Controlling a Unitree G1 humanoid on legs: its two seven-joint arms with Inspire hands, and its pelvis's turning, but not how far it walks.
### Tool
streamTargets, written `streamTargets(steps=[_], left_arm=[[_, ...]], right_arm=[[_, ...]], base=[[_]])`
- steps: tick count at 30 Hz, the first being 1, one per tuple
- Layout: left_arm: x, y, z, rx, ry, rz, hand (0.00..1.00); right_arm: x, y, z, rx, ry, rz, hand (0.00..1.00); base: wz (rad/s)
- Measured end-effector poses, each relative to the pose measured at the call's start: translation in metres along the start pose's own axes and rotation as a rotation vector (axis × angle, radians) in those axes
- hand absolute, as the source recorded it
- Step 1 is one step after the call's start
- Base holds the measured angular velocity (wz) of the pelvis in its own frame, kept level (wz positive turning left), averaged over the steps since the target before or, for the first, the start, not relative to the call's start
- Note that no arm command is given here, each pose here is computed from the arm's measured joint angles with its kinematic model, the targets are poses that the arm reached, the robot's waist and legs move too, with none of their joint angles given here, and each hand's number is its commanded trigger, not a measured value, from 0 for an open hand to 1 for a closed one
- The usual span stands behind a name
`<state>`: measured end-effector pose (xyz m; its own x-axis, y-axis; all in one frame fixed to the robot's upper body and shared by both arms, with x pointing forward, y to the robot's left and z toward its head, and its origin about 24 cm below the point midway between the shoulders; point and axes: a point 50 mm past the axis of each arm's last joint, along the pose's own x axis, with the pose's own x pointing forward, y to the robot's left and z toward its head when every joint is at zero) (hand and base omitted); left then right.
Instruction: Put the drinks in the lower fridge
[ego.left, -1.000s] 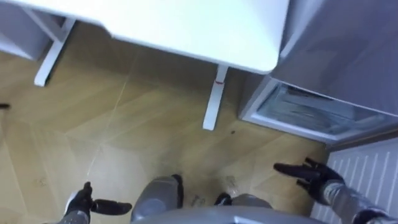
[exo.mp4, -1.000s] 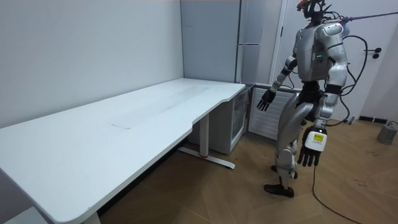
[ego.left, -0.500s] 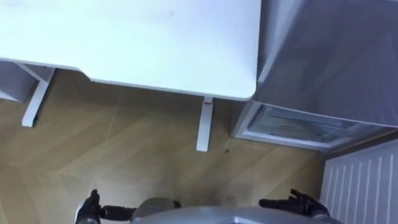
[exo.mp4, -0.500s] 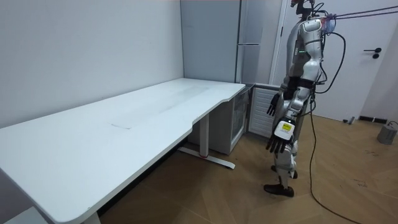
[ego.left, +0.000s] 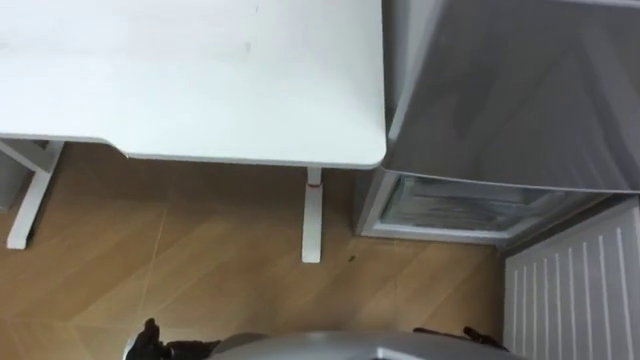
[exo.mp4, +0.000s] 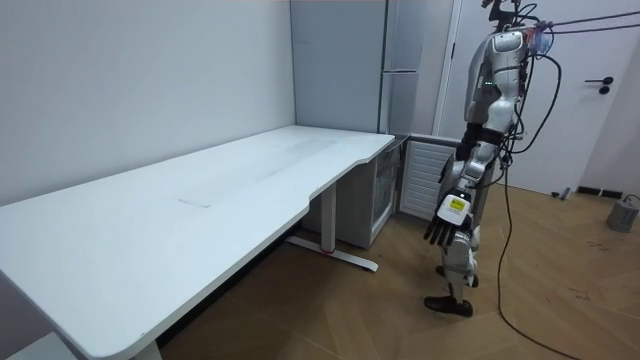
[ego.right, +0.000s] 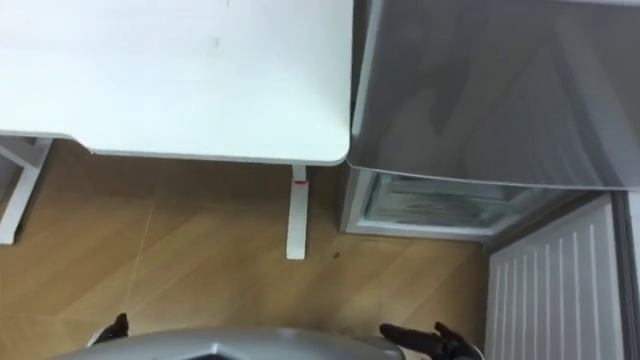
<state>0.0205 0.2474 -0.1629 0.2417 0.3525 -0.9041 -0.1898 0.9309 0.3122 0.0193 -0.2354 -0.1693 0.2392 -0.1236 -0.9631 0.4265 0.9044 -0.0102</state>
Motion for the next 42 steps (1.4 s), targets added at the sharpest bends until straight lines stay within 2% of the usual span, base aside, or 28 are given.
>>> streamTargets(steps=[4,10,13,17,24,30,34,38,42], left_arm=[[-0.001,0.001,-0.006,0.035,0.030,0.001,0.00],[0.000,0.007,-0.006,0.185,0.038,0.022,0.00],[0.001,0.006,-0.004,0.219,0.052,0.022,0.00],[0.004,0.003,0.010,0.231,0.021,0.021,0.00],[0.005,0.008,0.016,0.224,-0.002,0.035,0.00],[0.002,0.016,0.002,0.256,0.026,0.053,0.00],[0.001,0.022,-0.001,0.290,0.025,0.104,0.00],[-0.001,0.025,0.000,0.298,-0.003,0.116,0.00],[-0.001,0.025,0.009,0.326,-0.043,0.117,0.00]], right_arm=[[-0.001,-0.003,-0.003,0.018,0.016,-0.017,0.00],[-0.001,-0.008,-0.006,0.038,0.041,-0.041,0.00],[-0.001,-0.008,-0.004,0.037,0.047,-0.044,0.00],[0.000,-0.008,-0.001,0.037,0.043,-0.055,0.00],[-0.002,-0.019,0.004,0.057,0.021,-0.130,0.00],[-0.003,-0.027,0.037,0.132,-0.112,-0.223,0.00],[-0.011,-0.038,0.084,0.152,-0.302,-0.331,0.00],[-0.028,-0.045,0.130,0.026,-0.493,-0.472,0.00],[-0.047,-0.040,0.160,-0.121,-0.659,-0.584,0.00]], base=[[-0.13],[-0.01],[0.00],[0.00],[-0.06],[-0.08],[0.00],[0.00],[0.00]])
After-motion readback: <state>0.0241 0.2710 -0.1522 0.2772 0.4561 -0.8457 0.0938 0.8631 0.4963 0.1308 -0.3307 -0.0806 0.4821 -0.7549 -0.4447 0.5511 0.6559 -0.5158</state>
